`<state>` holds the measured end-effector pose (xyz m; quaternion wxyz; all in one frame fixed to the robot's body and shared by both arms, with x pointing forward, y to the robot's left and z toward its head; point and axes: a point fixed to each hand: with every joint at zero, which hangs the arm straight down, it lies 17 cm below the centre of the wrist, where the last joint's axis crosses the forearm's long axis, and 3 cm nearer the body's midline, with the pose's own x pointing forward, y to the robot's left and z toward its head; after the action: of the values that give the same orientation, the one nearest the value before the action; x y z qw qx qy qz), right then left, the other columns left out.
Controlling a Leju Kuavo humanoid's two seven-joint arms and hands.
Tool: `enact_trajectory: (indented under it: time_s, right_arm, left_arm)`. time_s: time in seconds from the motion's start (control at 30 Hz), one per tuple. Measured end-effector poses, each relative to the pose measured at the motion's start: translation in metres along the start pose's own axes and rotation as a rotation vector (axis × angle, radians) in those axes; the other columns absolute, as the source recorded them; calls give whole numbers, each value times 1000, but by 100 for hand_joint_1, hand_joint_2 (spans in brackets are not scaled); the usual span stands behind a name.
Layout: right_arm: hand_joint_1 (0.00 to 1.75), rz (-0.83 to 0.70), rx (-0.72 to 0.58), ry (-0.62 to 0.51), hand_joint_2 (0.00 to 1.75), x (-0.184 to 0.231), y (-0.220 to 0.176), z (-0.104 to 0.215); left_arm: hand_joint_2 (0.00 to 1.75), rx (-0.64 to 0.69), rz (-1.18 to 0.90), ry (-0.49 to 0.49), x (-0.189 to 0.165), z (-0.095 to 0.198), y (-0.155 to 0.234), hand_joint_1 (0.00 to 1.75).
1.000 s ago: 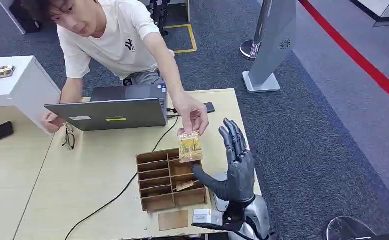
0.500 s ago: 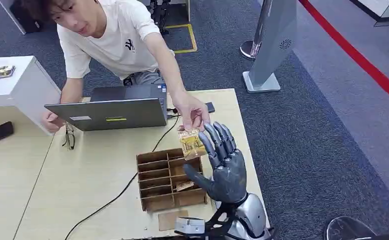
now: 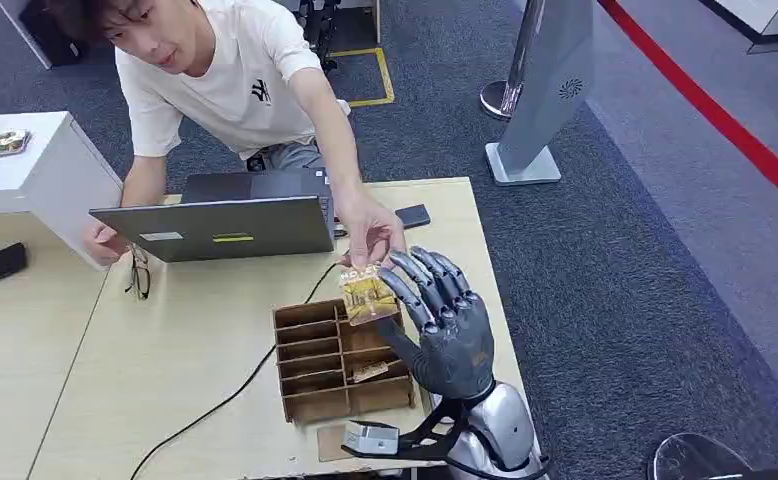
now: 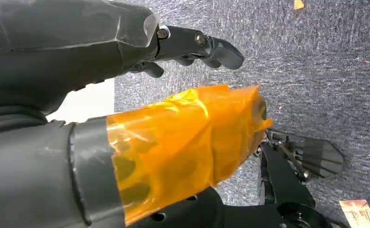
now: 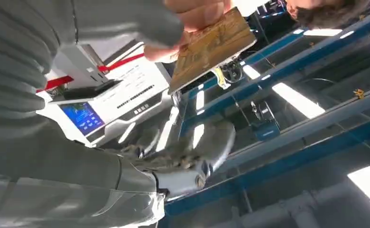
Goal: Pass the card to the sensor for recognition and then transmit it.
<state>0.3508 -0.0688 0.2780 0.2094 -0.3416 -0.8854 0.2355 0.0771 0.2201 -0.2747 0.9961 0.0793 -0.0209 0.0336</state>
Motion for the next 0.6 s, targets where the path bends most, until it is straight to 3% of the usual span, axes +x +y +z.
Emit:
enact_trajectory:
  time_s: [0.6]
  right_arm:
    - [175,-39,18,45,175,-6,10,8]
  left_arm:
    - [0,5,1,-7,1,0,1,0]
